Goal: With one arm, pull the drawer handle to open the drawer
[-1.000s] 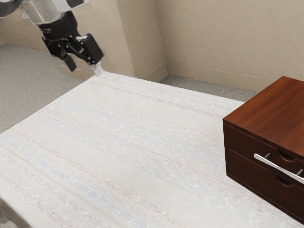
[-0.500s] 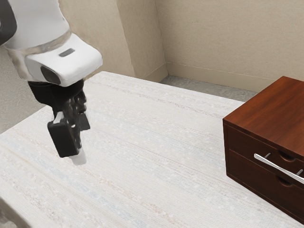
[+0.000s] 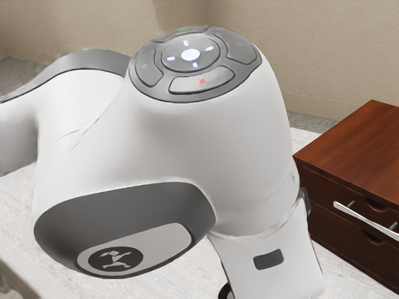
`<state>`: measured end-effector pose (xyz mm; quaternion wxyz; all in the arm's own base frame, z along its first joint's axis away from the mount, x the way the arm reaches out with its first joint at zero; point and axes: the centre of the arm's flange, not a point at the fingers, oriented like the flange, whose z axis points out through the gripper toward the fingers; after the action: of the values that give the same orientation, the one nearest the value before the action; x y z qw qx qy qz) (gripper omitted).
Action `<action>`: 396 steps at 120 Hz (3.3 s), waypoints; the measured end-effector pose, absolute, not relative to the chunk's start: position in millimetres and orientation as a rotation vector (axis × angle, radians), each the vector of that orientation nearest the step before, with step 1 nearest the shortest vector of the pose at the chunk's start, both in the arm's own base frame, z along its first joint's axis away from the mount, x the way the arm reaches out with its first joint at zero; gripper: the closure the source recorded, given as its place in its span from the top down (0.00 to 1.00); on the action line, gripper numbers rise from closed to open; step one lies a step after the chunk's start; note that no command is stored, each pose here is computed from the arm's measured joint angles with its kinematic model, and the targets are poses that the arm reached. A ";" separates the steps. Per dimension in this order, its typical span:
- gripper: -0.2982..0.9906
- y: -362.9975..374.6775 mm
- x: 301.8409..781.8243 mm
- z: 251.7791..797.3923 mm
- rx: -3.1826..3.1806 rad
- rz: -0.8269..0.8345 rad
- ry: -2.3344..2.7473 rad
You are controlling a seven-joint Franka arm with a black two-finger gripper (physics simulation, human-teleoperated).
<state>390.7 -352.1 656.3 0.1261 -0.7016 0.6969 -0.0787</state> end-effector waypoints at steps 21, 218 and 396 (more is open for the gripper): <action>0.77 -363.9 419.0 641.4 -1.948 -0.337 2.109; 0.88 -315.7 561.7 518.0 -1.700 -0.479 2.180; 0.65 -248.4 412.8 569.1 -1.590 -0.412 2.029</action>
<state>412.8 -248.4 569.1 0.2625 -0.5877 0.7500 -0.1523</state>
